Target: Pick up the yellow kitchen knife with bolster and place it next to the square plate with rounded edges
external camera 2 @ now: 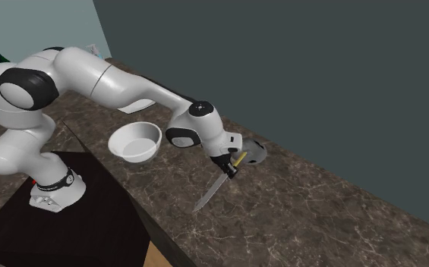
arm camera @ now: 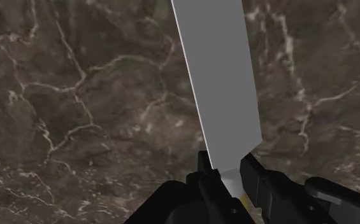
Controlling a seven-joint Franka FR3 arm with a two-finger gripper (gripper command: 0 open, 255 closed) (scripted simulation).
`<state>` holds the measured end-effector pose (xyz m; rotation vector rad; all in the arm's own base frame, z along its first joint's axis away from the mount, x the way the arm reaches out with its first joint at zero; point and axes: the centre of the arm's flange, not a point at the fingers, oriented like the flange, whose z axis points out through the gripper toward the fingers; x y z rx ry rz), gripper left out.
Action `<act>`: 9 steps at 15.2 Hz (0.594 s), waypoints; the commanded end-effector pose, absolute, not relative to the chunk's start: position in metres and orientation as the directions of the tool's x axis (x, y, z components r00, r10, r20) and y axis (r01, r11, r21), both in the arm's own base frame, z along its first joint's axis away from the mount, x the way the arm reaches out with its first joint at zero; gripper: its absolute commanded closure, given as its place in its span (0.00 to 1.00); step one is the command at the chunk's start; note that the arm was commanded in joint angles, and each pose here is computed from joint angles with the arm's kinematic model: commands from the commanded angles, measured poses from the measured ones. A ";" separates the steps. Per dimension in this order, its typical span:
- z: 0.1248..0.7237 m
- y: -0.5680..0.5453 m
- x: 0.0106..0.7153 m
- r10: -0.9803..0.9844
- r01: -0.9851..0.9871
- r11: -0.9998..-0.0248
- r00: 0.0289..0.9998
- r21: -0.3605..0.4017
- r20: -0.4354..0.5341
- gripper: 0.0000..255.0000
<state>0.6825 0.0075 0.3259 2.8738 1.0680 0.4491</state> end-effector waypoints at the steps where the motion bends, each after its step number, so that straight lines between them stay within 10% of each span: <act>1: 0.335 0.007 0.682 0.645 0.633 -0.762 0.721 0.140 0.254 1.00; 9: 0.377 0.007 0.682 0.645 0.633 -0.762 0.721 0.140 0.254 1.00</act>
